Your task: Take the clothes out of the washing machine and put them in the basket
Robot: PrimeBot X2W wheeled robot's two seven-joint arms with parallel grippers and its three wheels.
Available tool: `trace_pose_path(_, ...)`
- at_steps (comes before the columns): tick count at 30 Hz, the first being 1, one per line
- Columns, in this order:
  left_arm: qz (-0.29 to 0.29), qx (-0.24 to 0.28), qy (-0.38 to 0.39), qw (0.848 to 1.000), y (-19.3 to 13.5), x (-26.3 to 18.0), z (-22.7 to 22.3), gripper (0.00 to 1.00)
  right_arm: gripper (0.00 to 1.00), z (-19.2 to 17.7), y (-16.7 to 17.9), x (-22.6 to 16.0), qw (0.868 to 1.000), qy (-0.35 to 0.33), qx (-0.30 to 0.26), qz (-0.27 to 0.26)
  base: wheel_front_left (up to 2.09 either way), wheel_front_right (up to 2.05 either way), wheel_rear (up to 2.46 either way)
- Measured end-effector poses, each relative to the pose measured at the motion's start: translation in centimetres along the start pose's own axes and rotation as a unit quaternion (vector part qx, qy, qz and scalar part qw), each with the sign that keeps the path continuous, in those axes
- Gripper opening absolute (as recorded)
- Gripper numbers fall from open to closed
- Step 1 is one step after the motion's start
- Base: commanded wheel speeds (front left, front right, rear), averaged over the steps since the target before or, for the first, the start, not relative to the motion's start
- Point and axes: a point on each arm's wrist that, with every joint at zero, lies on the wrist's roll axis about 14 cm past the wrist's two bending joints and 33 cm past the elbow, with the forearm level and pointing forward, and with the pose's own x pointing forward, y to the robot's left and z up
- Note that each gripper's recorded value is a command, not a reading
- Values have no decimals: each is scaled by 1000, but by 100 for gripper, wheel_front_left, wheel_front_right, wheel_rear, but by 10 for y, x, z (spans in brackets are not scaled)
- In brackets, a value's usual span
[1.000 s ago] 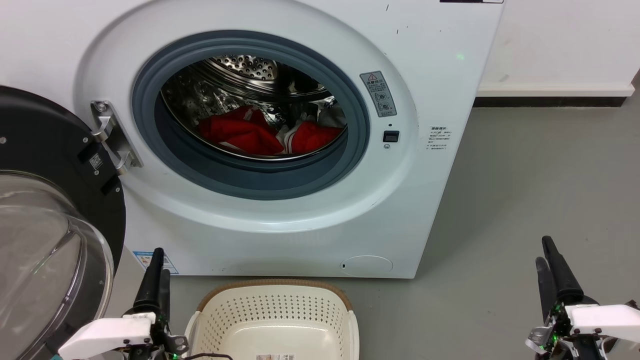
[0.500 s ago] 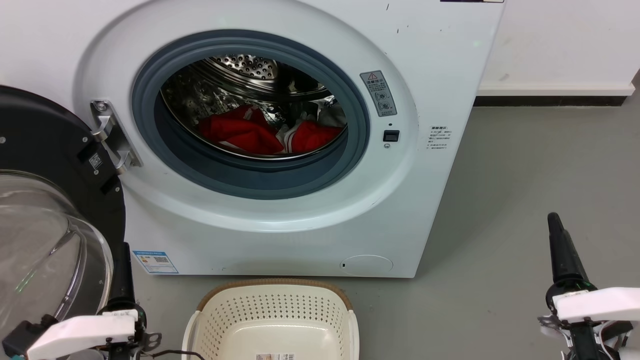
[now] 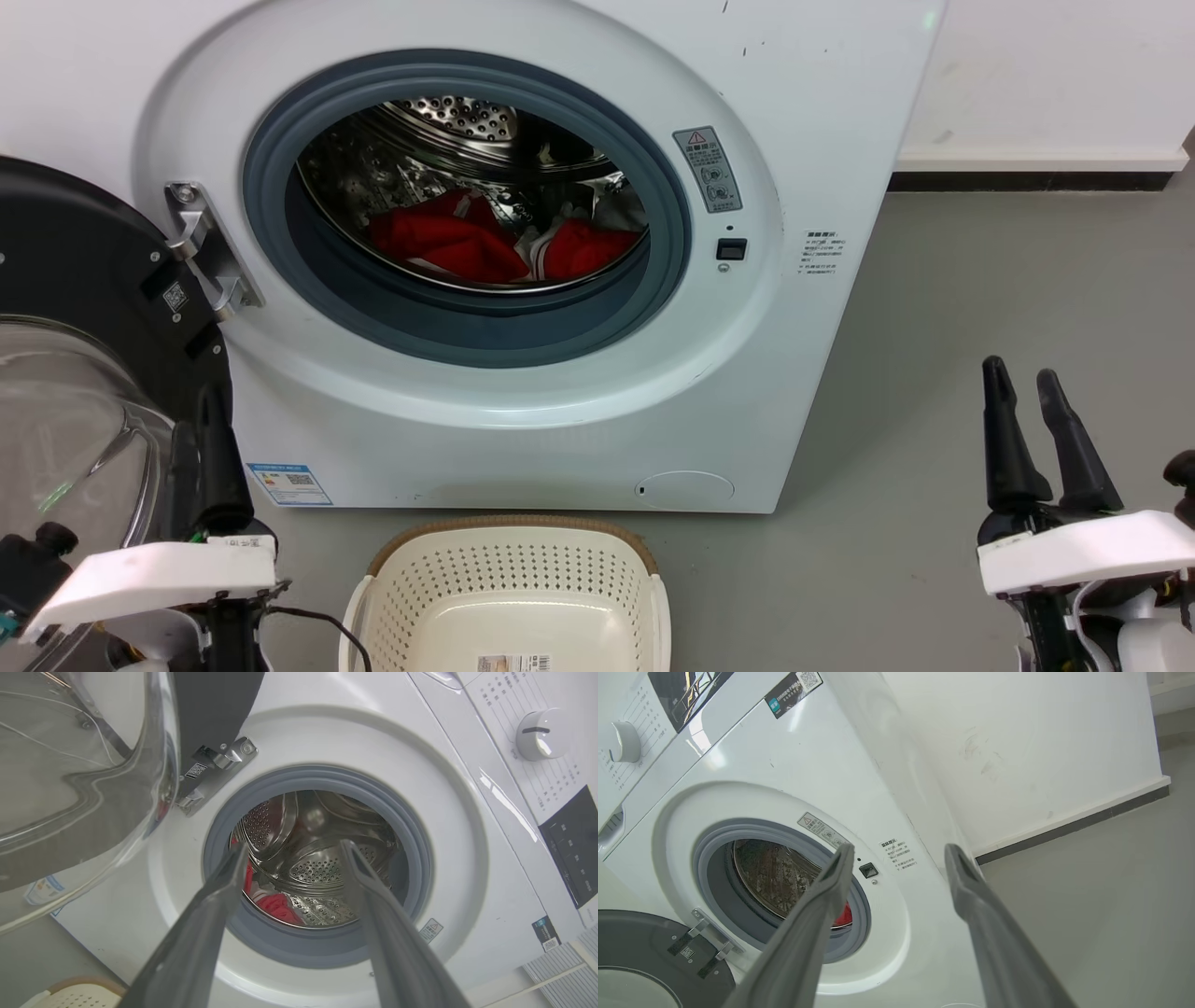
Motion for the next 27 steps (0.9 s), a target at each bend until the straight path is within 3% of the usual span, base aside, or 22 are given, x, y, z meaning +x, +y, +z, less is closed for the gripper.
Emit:
trace_pose_path(12,-27,111,3,993,-21,-9,-12,100,100,14,22,2,993,-29,-104,37,0,0,0)
trace_pose_path(27,-85,212,14,973,-47,-18,-35,100,100,11,36,-1,974,-35,-215,65,0,0,0)
